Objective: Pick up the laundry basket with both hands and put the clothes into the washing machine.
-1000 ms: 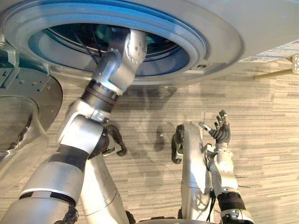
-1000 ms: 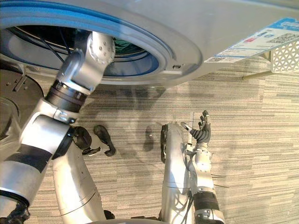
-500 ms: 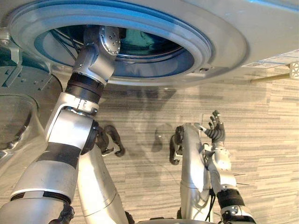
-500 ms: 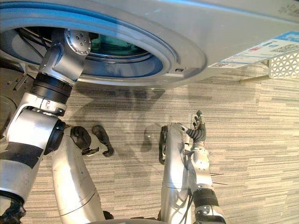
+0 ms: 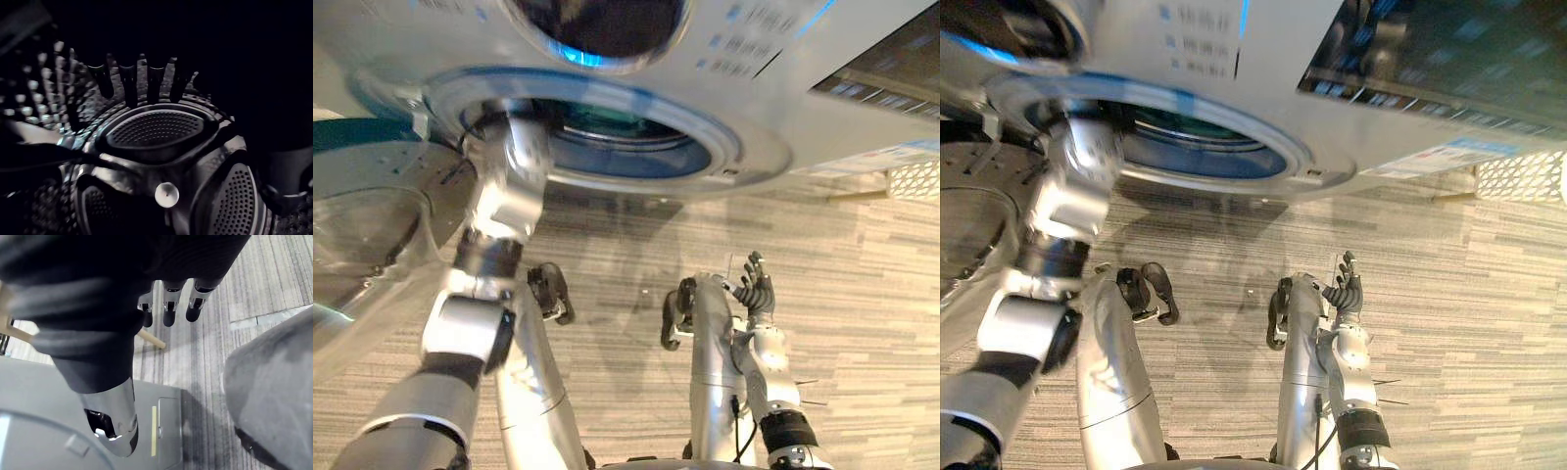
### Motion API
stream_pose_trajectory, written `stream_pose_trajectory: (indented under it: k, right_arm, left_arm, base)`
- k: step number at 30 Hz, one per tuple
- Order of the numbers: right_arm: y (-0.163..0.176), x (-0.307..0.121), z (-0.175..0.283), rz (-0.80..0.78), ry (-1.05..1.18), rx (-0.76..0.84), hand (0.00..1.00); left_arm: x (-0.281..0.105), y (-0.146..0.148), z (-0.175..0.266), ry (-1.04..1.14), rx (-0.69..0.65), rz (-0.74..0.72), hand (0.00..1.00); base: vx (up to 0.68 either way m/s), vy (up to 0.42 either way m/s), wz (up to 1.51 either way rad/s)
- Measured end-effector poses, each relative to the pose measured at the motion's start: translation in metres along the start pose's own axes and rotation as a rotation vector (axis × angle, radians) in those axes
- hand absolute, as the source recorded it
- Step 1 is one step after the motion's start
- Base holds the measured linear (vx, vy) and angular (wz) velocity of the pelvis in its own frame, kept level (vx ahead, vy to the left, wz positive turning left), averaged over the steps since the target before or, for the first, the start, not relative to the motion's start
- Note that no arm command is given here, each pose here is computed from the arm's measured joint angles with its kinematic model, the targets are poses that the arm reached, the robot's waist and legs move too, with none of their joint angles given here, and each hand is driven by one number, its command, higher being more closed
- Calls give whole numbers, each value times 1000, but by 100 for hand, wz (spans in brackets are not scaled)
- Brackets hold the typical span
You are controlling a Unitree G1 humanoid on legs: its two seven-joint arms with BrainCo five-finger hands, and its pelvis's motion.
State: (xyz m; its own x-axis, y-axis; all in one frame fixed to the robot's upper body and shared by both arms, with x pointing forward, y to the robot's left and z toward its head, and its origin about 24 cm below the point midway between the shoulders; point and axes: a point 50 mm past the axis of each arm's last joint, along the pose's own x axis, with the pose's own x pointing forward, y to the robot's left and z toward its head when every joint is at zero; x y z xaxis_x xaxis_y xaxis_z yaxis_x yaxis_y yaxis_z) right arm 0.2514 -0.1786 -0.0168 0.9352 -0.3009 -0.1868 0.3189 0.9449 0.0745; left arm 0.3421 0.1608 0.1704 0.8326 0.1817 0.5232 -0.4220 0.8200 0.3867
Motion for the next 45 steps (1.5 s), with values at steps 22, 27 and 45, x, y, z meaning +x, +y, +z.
stream_pose_trajectory:
  k: [22,27,45]
  right_arm:
    - [-67,-66,-129,-102,667,-209,0]
    - [-75,-64,-131,-112,702,-239,0]
    - [-84,-65,-129,-180,680,-202,0]
  left_arm:
    - [-330,8,-184,1383,-88,-320,0]
    - [-323,12,-189,1376,-72,-312,0]
    - [-325,-5,-179,1356,-115,-324,0]
  base:
    - [105,15,3]
    - [-127,84,17]
    - [-205,25,23]
